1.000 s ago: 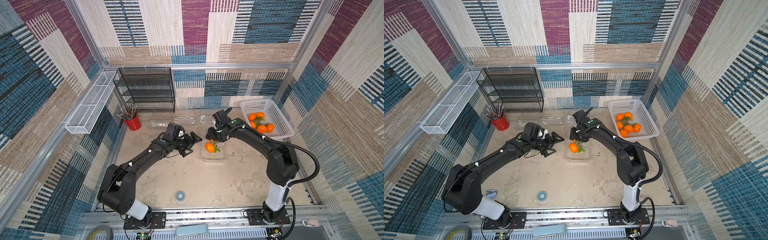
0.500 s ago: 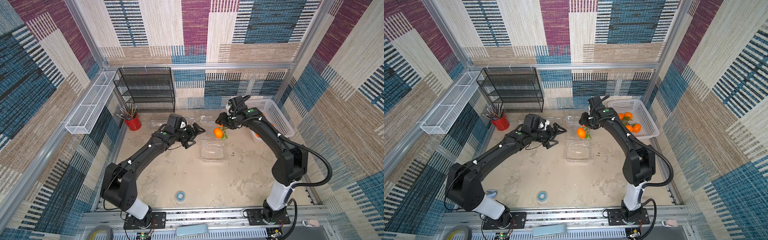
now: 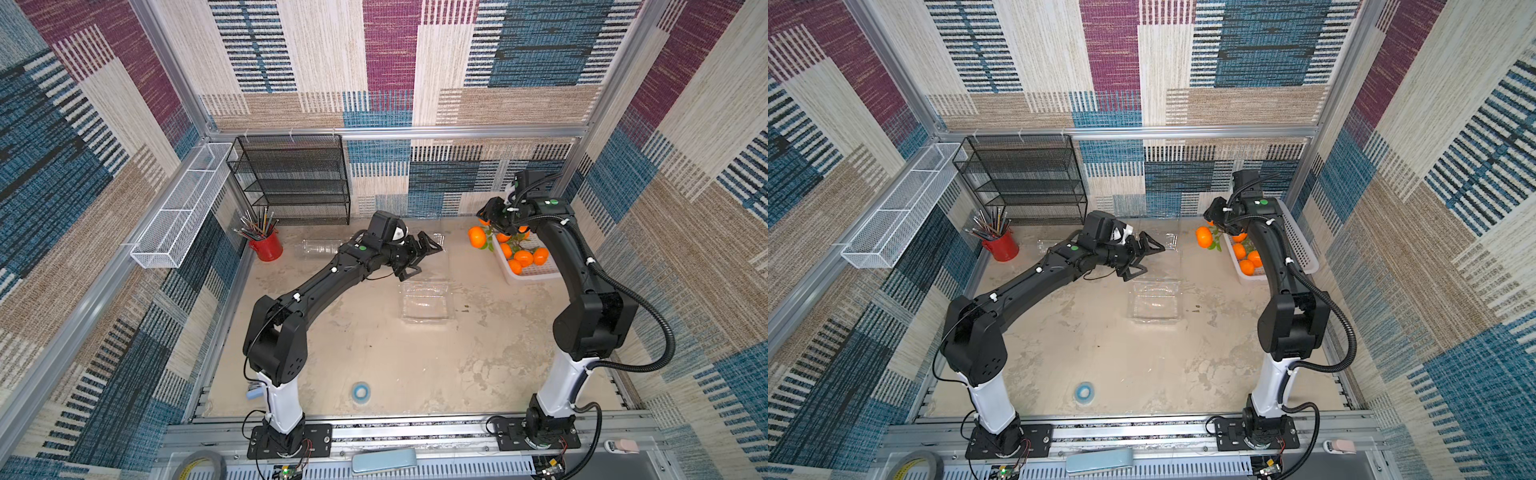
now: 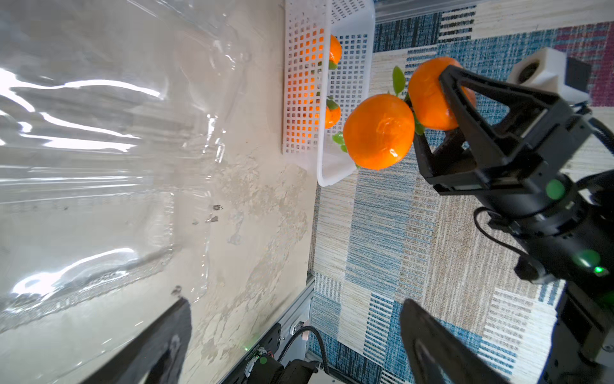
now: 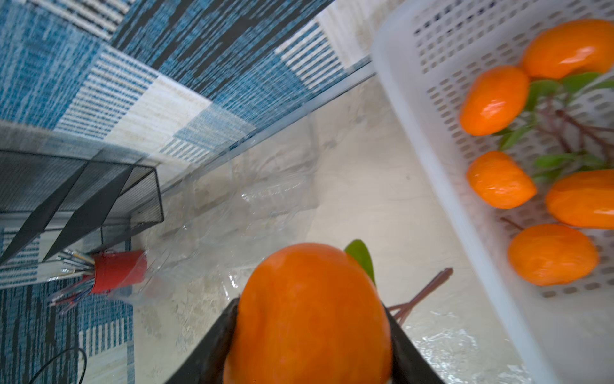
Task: Take oranges out of containers
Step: Place the orange in the basket.
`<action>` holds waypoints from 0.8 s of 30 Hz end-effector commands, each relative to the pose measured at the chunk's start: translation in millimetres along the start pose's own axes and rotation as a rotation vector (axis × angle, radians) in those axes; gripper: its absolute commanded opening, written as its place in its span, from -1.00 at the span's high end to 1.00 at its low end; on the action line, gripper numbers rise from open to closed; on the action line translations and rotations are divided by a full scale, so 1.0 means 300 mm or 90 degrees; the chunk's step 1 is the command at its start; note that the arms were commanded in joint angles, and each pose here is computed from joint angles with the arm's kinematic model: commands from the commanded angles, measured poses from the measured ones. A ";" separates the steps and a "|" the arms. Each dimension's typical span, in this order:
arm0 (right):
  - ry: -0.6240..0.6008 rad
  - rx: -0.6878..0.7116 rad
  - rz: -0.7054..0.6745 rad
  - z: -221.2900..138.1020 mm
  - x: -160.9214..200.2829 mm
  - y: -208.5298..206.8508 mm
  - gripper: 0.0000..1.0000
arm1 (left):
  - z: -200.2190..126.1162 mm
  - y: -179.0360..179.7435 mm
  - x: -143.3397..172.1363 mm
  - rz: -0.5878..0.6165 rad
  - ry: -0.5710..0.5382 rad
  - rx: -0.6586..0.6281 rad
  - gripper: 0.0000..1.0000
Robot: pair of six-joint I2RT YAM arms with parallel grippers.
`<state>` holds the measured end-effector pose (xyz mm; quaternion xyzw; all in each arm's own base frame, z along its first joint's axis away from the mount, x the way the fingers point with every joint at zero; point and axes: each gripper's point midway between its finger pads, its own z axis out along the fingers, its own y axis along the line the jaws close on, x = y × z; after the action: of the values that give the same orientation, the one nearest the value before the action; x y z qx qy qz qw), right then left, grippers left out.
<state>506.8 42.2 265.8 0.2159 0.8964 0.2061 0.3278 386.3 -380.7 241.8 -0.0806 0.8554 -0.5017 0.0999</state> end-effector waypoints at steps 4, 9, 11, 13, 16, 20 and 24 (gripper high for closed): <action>-0.079 0.087 0.041 -0.012 -0.088 -0.212 -0.10 | 0.100 -0.069 0.048 0.006 0.058 0.018 -0.98; -0.124 0.126 0.075 -0.016 -0.122 -0.370 -0.11 | 0.164 -0.050 0.082 0.000 0.088 0.010 -0.98; -0.136 0.137 0.084 -0.013 -0.136 -0.421 -0.11 | 0.182 -0.039 0.086 -0.003 0.095 0.006 -0.98; -0.143 0.149 0.099 -0.002 -0.150 -0.484 -0.11 | 0.197 -0.027 0.086 -0.008 0.102 0.002 -0.98; -0.154 0.160 0.115 0.018 -0.169 -0.548 -0.11 | 0.214 -0.021 0.081 -0.010 0.110 -0.004 -0.98; -0.170 0.171 0.125 0.041 -0.195 -0.597 -0.12 | 0.234 -0.029 0.076 -0.004 0.124 -0.007 -0.98; -0.151 0.202 0.128 0.103 -0.174 -0.671 -0.16 | 0.243 -0.031 0.066 0.006 0.129 -0.012 -0.98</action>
<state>505.1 -134.7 174.5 0.3759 0.8500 0.0822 0.3597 390.3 -452.0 215.8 -0.0390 0.8625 -0.5039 0.0261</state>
